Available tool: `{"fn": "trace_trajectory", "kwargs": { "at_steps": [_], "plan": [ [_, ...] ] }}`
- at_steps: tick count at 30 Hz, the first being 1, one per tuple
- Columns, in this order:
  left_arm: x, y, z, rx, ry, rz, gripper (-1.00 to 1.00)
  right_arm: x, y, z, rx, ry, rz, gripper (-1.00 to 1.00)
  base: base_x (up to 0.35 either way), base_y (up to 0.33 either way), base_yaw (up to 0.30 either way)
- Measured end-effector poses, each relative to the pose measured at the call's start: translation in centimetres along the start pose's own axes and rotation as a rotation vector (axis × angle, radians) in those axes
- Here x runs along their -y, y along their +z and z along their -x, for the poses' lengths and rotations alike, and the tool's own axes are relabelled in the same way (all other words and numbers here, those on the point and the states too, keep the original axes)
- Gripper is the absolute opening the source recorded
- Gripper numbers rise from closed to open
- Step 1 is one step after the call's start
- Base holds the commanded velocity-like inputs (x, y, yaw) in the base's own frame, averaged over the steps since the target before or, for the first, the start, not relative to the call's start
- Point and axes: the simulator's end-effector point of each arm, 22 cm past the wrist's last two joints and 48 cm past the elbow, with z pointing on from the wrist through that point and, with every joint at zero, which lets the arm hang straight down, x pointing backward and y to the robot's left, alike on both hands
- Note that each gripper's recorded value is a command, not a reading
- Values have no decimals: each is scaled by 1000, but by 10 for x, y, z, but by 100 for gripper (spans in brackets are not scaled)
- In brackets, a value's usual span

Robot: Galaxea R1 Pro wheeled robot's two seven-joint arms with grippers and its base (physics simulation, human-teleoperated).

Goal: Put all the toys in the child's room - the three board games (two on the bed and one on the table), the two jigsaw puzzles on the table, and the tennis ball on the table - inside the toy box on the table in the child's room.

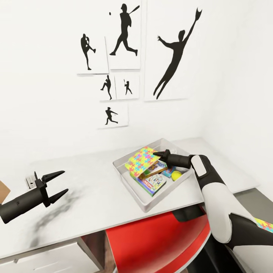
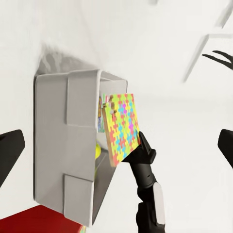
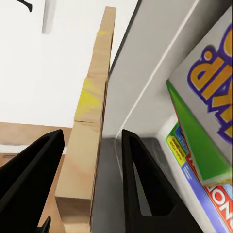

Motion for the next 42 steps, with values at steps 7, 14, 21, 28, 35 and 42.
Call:
{"fn": "trace_trajectory", "kwargs": {
  "at_steps": [7,14,21,28,35,42],
  "plan": [
    [0,0,0,1,1,1,100,13,1,-7,-18,30,-16,-100,111,0,0],
    [0,0,0,1,0,0,100,20,-3,-6,-17,42,-26,-100,22,0,0],
    [0,0,0,0,0,0,100,30,-1,-13,-34,67,-36,100,3,0,0],
    [0,0,0,0,0,-1,100,33,0,-16,-42,77,-41,100,0,0,0],
    [0,0,0,0,-1,0,100,21,-5,-3,-14,33,-32,100,0,0,0],
    [-1,3,-3,-6,-4,-1,100,-61,-79,44,249,-316,24,100,-10,0,0]
  ]
}}
